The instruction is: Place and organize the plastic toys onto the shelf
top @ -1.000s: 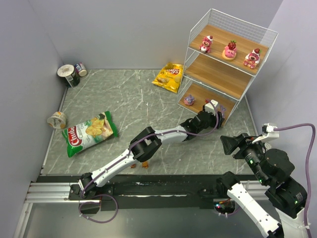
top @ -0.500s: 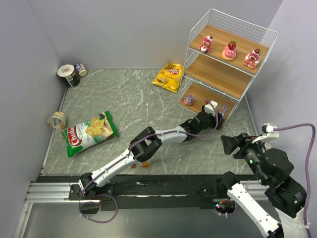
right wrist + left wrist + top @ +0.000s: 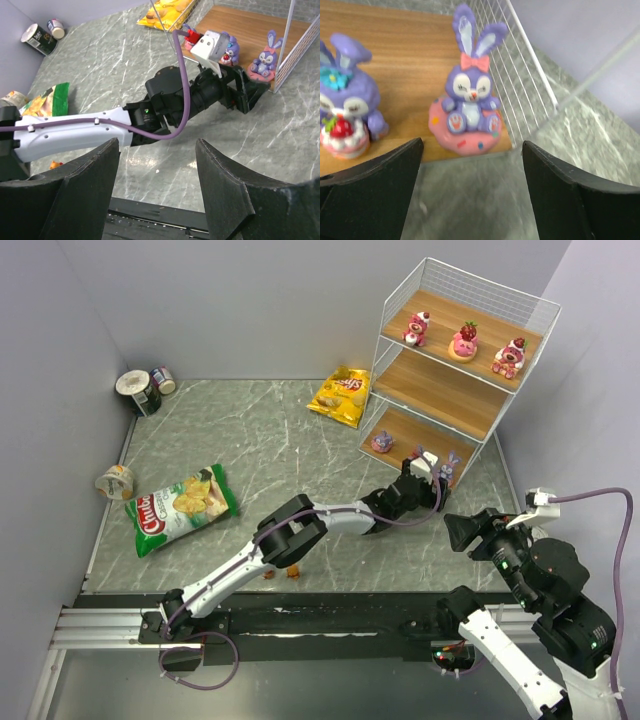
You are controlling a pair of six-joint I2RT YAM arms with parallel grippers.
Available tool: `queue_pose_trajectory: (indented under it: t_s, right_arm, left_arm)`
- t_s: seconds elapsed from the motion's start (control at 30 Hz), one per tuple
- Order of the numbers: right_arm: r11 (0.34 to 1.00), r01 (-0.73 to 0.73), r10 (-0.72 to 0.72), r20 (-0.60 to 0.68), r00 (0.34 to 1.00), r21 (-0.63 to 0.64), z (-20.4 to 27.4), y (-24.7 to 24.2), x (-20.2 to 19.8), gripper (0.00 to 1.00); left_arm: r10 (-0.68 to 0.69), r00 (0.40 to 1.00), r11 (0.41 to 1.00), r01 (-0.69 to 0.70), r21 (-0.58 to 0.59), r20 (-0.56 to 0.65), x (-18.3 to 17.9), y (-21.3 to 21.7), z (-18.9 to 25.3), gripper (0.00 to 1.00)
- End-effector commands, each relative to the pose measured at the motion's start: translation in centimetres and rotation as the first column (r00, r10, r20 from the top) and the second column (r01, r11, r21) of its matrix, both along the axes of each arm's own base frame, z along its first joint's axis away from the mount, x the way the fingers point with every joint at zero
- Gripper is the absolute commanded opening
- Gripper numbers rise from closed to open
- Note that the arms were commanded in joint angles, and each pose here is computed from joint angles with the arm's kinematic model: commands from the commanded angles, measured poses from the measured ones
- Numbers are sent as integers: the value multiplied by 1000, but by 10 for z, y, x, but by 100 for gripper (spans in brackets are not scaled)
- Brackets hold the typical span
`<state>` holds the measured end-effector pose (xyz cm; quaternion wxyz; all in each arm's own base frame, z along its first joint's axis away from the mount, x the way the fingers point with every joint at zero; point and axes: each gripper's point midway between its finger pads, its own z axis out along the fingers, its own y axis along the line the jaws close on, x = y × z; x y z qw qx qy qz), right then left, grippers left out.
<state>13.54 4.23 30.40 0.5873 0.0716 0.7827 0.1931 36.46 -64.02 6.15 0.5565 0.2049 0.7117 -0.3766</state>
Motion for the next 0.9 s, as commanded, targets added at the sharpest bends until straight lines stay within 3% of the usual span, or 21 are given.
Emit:
queue_pose_trajectory:
  t_s: [0.0, 0.27, 0.4, 0.6, 0.87]
  right_arm:
    - [1000, 6, -6, 8, 1000, 9, 3, -2, -3, 70]
    - [997, -42, 38, 68, 997, 67, 33, 2, -14, 70]
    - [990, -58, 29, 221, 975, 127, 96, -6, -26, 70]
    - [972, -68, -29, 401, 915, 224, 172, -19, -41, 70]
    - [948, -89, -68, 466, 882, 306, 190, -24, -49, 72]
  left_arm:
    - [38, 998, 997, -34, -65, 51, -10, 5, 59, 87]
    - [174, 983, 981, -167, -104, 63, -49, 70, 98, 91]
    - [252, 967, 959, -243, -144, 44, -74, 113, 139, 92]
    - [417, 908, 909, -418, -7, -24, -94, 190, 141, 95]
    - [542, 825, 841, -535, 87, -160, -114, 269, 143, 99]
